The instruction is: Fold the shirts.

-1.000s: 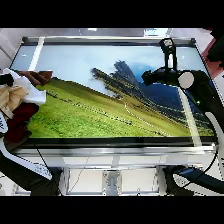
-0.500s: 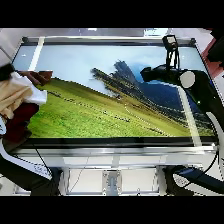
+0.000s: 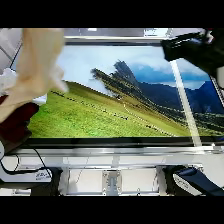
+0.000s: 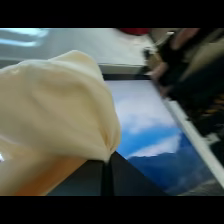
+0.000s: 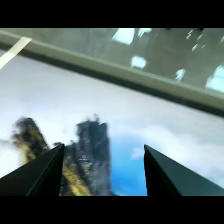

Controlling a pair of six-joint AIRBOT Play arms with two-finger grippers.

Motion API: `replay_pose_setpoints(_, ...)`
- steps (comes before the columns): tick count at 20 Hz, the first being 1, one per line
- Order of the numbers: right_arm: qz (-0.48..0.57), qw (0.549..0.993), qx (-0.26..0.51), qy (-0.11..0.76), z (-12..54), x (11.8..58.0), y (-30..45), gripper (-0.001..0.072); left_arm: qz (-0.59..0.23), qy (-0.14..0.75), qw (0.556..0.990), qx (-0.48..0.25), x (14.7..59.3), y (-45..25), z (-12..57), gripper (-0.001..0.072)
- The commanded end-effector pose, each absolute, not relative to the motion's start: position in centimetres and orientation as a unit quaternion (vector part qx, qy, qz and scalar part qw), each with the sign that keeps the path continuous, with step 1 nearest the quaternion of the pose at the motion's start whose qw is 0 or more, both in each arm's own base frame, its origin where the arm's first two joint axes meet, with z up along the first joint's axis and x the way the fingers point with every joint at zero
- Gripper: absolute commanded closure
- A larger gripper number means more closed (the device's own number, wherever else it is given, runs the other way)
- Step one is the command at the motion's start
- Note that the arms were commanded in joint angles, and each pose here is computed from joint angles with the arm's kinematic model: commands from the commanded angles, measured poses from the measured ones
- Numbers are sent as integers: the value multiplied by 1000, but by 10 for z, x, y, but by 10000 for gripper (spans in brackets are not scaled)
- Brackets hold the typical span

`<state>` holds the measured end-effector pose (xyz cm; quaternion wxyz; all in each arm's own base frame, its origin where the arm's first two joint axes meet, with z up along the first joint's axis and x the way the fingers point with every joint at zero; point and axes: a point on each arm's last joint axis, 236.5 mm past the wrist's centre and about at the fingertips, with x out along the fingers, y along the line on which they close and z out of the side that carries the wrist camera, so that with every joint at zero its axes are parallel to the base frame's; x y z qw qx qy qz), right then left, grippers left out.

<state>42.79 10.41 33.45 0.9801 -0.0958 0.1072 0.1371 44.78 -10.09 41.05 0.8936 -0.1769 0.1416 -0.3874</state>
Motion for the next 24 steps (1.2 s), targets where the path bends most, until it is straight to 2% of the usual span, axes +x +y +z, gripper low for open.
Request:
replay_pose_setpoints(1, 76, 983, -154, 72, 378, 388, 64, 162, -579, 48, 787, -206, 360, -189, 487, 695)
replay_pose_setpoints(4, 47, 979, -173, 99, 375, 367, 44, 162, -623, 93, 755, -186, 339, -226, 464, 695)
replay_pose_setpoints(7, 56, 971, -168, 159, 345, 364, 45, 161, -574, 242, 773, -118, 363, -250, 356, 680)
replay_pose_setpoints(8, 61, 968, -165, 181, 333, 365, 46, 161, -543, 292, 781, -102, 374, -253, 318, 535)
replay_pose_setpoints(9, 68, 963, -161, 205, 320, 367, 49, 161, -512, 332, 787, -88, 384, -254, 285, 232)
replay_pose_setpoints(10, 79, 956, -155, 235, 303, 369, 54, 160, -480, 364, 795, -72, 395, -252, 255, -13)
replay_pose_setpoints(13, 128, 923, -128, 338, 241, 375, 80, 160, -387, 427, 815, -65, 431, -234, 198, -3)
replay_pose_setpoints(15, 117, 896, -151, 401, 189, 389, 73, 160, -365, 467, 801, -92, 440, -234, 171, -3)
replay_pose_setpoints(18, 24, 838, -225, 496, 111, 394, 13, 160, -388, 553, 732, -90, 415, -251, 121, -3)
replay_pose_setpoints(21, -18, 803, -185, 567, 59, 375, -25, 160, -412, 612, 673, -59, 391, -274, 75, -3)
replay_pose_setpoints(24, -45, 780, -126, 611, 38, 350, -54, 160, -427, 649, 628, -36, 370, -307, 32, -3)
